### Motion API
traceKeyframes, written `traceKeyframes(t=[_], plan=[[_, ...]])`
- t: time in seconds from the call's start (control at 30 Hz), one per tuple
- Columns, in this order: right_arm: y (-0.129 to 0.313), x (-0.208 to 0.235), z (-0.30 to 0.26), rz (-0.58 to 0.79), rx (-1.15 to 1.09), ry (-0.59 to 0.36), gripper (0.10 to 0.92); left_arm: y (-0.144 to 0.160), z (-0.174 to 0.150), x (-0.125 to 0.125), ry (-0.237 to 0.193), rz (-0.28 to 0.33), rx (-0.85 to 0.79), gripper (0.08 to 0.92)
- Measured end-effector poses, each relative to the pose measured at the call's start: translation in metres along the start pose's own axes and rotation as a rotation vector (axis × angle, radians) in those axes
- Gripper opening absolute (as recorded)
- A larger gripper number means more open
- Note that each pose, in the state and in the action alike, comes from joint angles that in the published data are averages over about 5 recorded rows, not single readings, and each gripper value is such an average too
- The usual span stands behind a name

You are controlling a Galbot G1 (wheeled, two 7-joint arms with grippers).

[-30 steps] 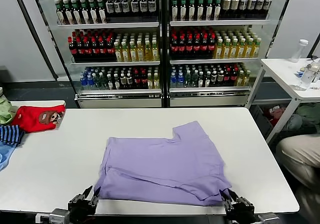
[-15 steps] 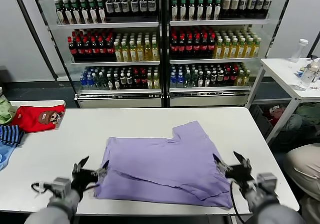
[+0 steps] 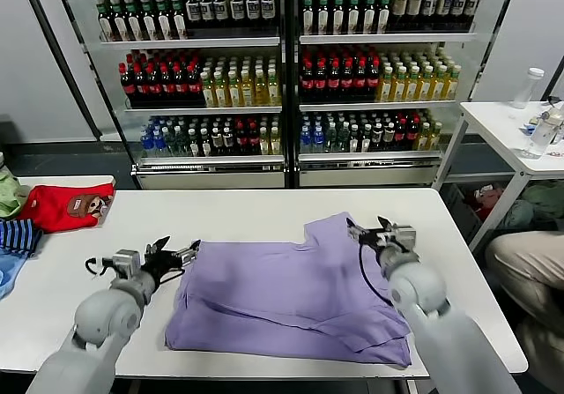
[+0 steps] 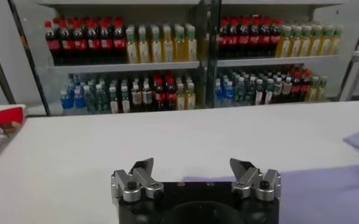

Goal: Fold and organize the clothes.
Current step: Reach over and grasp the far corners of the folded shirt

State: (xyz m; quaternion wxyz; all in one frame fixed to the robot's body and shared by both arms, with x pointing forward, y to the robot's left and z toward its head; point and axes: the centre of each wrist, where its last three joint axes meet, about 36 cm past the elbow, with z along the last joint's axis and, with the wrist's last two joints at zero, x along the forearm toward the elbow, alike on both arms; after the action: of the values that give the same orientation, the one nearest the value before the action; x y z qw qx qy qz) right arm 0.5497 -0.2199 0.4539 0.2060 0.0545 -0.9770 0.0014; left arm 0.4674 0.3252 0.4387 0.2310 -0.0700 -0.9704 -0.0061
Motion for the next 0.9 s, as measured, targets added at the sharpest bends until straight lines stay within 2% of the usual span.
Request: traceKeyframes(t=[0.33, 0.73, 0.9], plan=[[0.013, -0.058, 0.005, 0.021, 0.009, 0.081, 0.823, 0.015, 0.009, -0.039, 0.071, -0.005, -0.004, 0.823], [0.017, -0.082, 0.014, 0.028, -0.003, 0.122, 0.81, 0.022, 0.012, -0.055, 0.101, -0.006, -0.018, 0.814], [0.018, -0.085, 0.016, 0.026, -0.018, 0.125, 0.705, 0.022, 0.015, -0.057, 0.109, -0.012, -0.033, 0.698]])
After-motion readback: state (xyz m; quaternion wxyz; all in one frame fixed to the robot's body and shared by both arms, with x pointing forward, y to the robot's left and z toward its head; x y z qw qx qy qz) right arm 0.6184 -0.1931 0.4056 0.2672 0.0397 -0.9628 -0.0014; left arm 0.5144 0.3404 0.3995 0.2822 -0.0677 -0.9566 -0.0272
